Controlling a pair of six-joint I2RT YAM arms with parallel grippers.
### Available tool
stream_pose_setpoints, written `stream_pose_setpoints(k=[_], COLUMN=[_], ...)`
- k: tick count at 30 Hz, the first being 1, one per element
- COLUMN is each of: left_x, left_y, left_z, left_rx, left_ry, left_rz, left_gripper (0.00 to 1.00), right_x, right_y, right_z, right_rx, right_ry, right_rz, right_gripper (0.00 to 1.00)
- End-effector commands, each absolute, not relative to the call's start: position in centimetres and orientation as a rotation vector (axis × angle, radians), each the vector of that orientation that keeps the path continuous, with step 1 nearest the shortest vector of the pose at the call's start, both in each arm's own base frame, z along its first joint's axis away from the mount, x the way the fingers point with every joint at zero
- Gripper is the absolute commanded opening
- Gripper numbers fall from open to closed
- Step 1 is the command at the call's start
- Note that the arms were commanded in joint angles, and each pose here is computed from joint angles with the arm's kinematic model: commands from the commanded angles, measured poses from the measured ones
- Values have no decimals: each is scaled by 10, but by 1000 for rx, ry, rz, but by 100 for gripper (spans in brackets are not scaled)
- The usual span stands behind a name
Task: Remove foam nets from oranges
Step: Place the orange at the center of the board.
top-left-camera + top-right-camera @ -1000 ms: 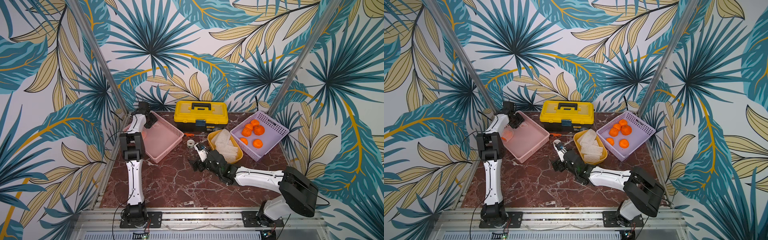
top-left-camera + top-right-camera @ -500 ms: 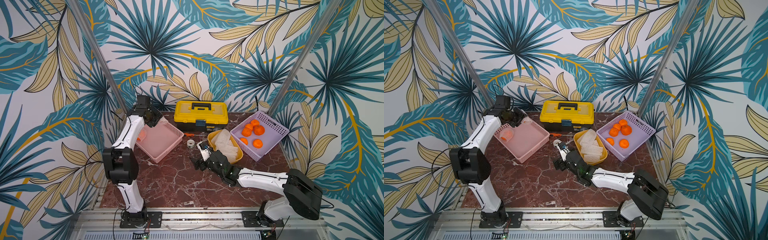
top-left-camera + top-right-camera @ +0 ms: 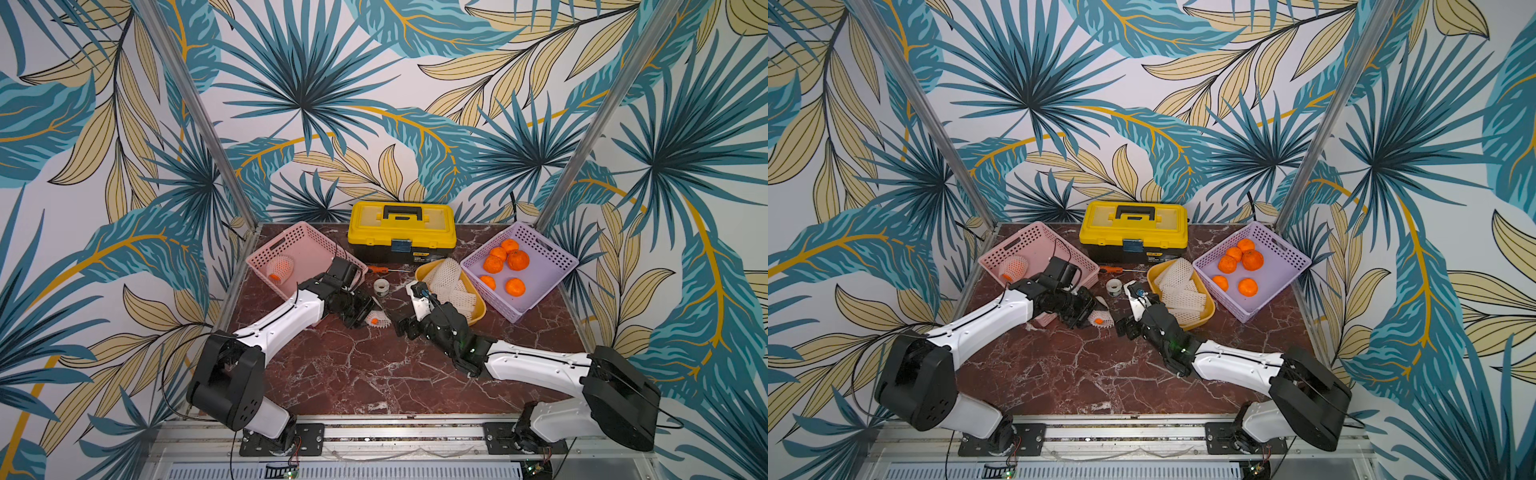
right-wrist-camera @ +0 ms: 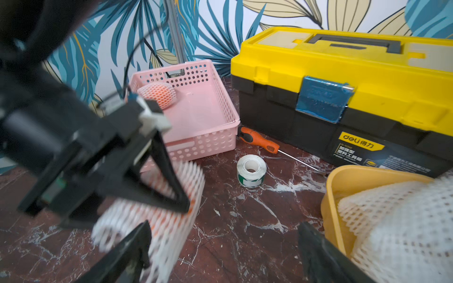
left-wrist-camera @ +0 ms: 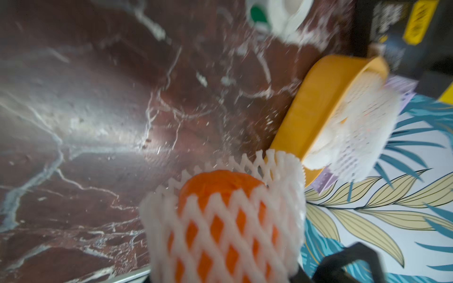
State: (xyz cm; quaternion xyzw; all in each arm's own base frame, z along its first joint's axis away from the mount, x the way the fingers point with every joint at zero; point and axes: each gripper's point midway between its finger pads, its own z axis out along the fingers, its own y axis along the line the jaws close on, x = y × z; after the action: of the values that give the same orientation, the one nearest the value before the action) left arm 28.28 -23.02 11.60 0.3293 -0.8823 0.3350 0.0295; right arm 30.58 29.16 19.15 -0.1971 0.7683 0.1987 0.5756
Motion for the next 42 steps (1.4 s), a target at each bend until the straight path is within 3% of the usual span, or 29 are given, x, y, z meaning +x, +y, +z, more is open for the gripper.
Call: stream_pose_setpoints(k=[1, 9, 25, 35, 42], left_x=[282, 263, 261, 280, 284], left_y=[-252, -282, -300, -305, -297], left_z=[127, 94, 64, 79, 88], left_rx=[989, 909, 879, 786, 720], left_ry=[-2651, -2575, -2525, -2552, -2574], left_rz=[1167, 1107, 1027, 1070, 1066], left_gripper=[48, 53, 70, 90, 96], right_x=[305, 271, 236, 233, 245], right_y=[273, 243, 253, 266, 270], right_z=[190, 148, 90, 93, 95], right_rx=[-367, -288, -430, -407, -391], right_ry=[1831, 2016, 2294, 2290, 2313], right_rz=[482, 552, 670, 787, 731], right_gripper=[94, 94, 94, 95, 96])
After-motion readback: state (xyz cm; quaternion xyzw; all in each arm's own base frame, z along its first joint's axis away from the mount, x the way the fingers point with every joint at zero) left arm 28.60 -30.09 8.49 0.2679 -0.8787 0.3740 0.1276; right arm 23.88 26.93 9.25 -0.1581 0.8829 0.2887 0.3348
